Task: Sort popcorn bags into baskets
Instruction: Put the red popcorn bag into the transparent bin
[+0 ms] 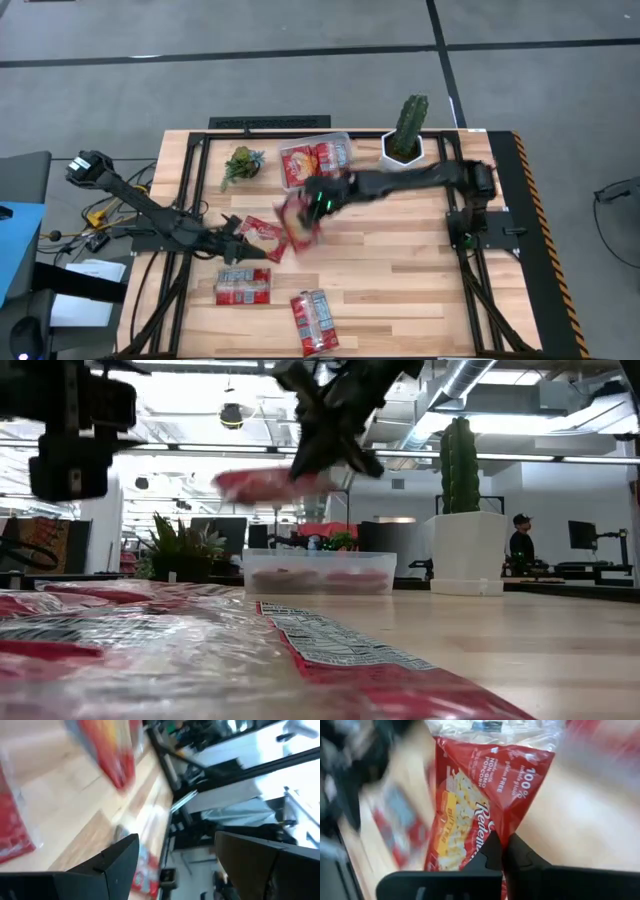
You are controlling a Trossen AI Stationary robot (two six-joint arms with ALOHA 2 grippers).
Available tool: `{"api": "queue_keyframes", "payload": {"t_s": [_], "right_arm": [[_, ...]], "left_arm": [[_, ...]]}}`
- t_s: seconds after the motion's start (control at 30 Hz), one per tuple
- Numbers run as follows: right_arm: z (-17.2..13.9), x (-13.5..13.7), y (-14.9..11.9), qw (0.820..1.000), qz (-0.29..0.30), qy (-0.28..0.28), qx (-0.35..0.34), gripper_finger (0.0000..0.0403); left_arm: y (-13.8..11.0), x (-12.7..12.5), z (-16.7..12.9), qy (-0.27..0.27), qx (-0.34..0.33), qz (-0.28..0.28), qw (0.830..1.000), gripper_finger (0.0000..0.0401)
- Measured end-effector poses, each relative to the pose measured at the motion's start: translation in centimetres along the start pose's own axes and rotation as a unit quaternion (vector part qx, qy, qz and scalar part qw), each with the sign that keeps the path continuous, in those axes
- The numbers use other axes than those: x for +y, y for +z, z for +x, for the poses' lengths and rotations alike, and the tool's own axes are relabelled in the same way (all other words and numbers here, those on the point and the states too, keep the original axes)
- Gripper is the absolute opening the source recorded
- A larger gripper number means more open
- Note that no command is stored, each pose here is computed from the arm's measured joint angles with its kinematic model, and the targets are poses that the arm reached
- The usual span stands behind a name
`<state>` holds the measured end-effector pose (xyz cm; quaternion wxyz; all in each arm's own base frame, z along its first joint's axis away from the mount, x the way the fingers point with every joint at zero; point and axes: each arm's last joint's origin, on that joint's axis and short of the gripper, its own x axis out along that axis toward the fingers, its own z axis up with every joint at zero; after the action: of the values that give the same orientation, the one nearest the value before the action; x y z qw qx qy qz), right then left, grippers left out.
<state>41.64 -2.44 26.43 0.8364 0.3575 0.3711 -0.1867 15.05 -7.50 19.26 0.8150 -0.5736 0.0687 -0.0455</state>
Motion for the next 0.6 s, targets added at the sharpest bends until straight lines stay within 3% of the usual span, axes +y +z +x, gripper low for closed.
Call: {"api": "queue_keyframes", "payload": {"t_s": [0.13, 0.3, 0.47, 0.6], "right_arm": [[-3.2, -3.4, 4.7, 0.996, 0.02, -0.014, -0.085, 0.0005], [-4.6, -8.3, 9.0, 0.988, 0.05, -0.033, -0.143, 0.0005], [-2.0, -12.0, 10.3, 0.989, 0.071, -0.051, -0.122, 0.0008], [0.8, -13.0, 10.4, 0.992, 0.073, -0.033, -0.102, 0.001]], "left_arm": [[0.8, -0.9, -1.0, -0.026, -0.03, 0.003, 0.999, 0.0249], [1.3, -1.0, -1.8, -0.018, -0.046, 0.004, 0.999, 0.0249], [1.4, -0.7, -2.1, -0.002, -0.049, 0.001, 0.999, 0.0249], [1.3, -0.4, -2.1, 0.016, -0.047, -0.006, 0.999, 0.0249]]}}
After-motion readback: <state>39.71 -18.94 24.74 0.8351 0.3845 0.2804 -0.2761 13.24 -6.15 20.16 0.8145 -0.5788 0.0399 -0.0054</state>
